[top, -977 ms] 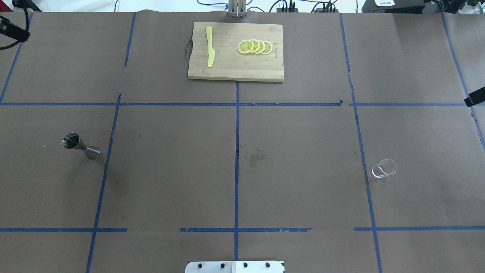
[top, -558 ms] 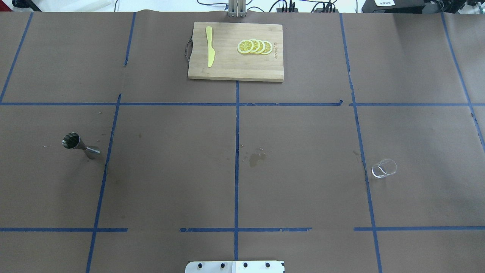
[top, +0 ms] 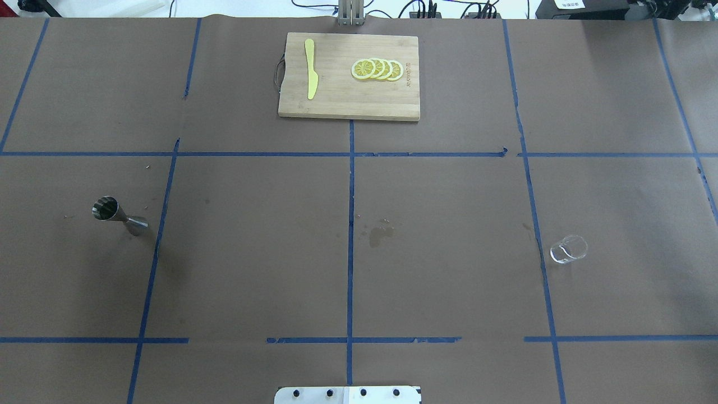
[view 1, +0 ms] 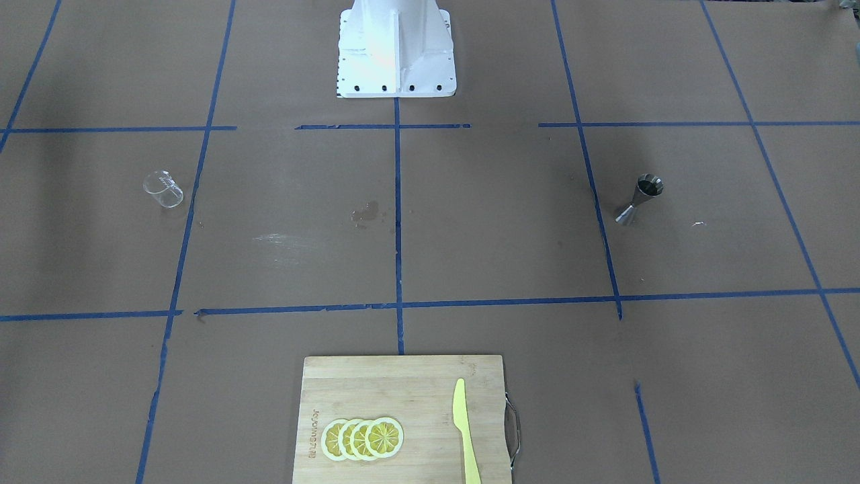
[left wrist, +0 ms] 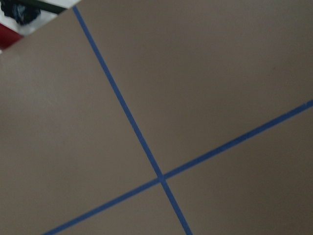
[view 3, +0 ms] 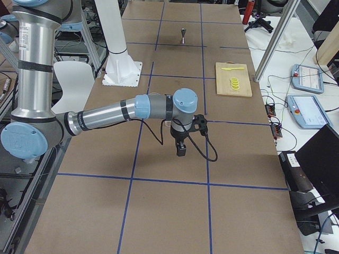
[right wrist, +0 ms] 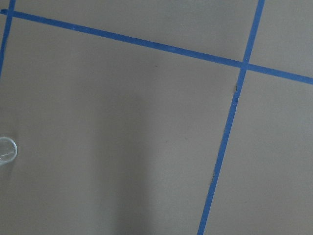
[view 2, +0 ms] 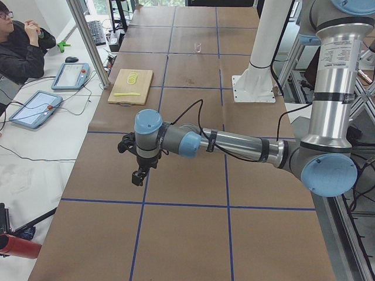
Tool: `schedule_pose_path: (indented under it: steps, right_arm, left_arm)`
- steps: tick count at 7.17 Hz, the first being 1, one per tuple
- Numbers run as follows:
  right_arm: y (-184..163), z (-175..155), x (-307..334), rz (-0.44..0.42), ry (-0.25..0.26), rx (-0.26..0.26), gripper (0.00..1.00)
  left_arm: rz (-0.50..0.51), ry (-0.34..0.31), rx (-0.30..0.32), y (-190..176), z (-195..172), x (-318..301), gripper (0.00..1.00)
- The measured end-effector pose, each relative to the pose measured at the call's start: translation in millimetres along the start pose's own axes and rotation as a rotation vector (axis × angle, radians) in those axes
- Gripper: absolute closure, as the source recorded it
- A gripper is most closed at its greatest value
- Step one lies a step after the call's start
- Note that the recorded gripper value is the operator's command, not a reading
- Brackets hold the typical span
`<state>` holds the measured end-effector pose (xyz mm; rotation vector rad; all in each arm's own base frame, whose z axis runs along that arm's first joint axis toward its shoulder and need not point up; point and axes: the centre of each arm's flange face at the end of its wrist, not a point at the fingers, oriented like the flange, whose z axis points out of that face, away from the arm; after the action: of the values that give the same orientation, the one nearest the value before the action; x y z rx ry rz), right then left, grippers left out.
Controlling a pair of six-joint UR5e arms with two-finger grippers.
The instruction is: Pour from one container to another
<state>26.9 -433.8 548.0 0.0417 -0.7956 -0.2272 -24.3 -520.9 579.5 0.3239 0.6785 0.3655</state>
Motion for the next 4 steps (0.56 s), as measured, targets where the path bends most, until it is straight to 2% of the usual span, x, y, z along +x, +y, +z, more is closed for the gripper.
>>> schedule_pose_path:
  steps: [2, 4]
  right_arm:
    - [-1, 5, 7, 0.011, -0.005, -0.01, 0.0]
    - [5, 7, 18, 0.043, -0.01, -0.013, 0.0]
  left_arm:
    - [-0.03, 0.019, -0.01, 21, 11, -9, 0.0]
    - [-0.101, 0.03, -0.065, 43, 31, -30, 0.0]
